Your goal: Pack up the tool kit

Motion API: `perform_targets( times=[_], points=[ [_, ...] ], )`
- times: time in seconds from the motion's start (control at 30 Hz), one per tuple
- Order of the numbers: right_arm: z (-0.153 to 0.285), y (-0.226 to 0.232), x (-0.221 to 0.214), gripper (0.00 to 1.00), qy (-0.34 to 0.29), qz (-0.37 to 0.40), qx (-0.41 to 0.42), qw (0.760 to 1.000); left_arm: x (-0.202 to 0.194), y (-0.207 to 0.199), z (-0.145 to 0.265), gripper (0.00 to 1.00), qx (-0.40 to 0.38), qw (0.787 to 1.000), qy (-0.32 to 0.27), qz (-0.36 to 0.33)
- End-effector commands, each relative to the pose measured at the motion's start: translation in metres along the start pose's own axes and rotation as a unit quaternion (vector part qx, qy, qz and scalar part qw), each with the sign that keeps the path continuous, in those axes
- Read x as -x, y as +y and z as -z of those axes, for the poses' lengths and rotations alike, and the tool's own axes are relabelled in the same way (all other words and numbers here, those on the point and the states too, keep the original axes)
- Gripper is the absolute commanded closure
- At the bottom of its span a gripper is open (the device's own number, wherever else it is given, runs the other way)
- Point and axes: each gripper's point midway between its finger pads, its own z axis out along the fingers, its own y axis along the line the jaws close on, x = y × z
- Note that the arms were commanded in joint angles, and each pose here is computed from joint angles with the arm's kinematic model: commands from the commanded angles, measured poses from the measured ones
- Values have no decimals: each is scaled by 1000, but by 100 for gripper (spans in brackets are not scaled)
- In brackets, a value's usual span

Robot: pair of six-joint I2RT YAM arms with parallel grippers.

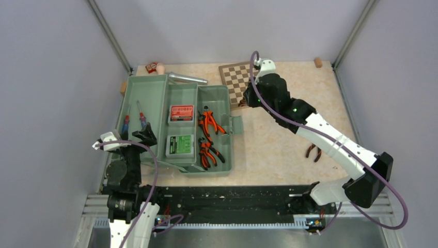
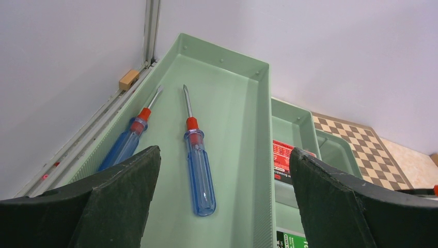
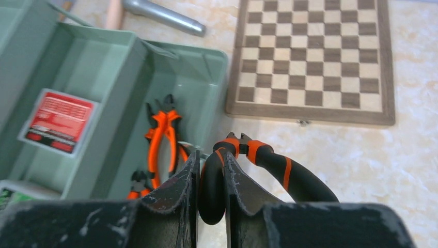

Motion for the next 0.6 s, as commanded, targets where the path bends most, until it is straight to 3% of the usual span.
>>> perform_targets(
  times=[0.0,0.27,0.57],
  points=[
    [40,49,90,100,-129,-17,68,989,7,-2,0,1,-4,1000,-14,4],
    [40,124,95,100,-146,-9,145,979,6,-2,-1,1,-3,1000,-13,3],
    [-12,152,45,100,-129,-5,119,984,7,-2,1,1,-4,1000,-16,5]
  ],
)
